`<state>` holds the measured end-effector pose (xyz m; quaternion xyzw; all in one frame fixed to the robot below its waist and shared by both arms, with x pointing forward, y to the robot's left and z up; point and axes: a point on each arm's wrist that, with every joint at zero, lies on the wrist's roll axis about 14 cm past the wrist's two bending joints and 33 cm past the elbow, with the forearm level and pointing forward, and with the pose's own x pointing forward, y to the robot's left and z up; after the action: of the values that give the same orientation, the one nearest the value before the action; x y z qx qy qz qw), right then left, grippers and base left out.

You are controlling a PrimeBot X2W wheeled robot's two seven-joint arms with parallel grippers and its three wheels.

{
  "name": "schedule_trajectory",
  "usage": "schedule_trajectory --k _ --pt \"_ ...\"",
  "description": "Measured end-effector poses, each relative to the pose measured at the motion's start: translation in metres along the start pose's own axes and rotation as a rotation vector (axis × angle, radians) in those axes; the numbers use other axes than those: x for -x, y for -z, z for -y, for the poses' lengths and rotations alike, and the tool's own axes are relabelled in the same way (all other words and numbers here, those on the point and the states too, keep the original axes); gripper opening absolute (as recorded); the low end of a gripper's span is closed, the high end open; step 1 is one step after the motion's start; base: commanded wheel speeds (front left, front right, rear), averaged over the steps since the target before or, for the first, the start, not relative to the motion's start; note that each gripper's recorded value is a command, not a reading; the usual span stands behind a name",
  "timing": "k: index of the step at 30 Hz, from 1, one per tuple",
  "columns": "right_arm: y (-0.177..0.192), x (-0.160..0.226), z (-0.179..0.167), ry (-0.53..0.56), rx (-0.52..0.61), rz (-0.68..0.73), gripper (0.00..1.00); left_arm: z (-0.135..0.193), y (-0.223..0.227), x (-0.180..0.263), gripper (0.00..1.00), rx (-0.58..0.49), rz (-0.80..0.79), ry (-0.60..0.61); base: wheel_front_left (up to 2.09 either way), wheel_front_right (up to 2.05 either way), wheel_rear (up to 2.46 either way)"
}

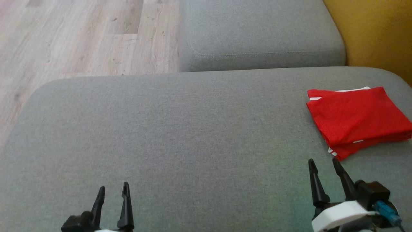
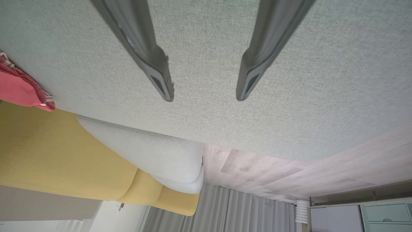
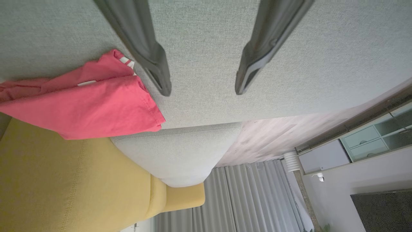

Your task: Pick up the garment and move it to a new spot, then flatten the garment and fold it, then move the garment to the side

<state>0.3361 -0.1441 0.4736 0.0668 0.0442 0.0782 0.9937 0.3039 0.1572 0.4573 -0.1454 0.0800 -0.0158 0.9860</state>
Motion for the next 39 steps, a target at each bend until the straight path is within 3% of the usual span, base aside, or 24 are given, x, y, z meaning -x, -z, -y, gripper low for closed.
schedule_trajectory --k 18,19,25,39 --pt "0.0 0.008 -0.004 -0.008 0.001 -0.009 1.0 -0.001 0.004 0.001 1.0 0.013 -0.011 -0.006 0.0 0.0 0.0" --pt "0.003 0.008 -0.003 -0.006 -0.001 -0.02 0.0 -0.002 0.007 0.001 0.0 0.014 -0.02 -0.008 0.0 0.0 0.0" --pt "0.042 0.024 0.002 0.019 -0.029 -0.139 0.0 -0.01 0.042 0.015 0.0 0.029 -0.125 -0.051 0.0 0.0 0.0" --pt "0.044 0.024 0.009 0.06 -0.184 -0.141 0.0 -0.013 0.042 0.009 0.0 0.158 -0.151 -0.073 0.0 0.0 0.0"
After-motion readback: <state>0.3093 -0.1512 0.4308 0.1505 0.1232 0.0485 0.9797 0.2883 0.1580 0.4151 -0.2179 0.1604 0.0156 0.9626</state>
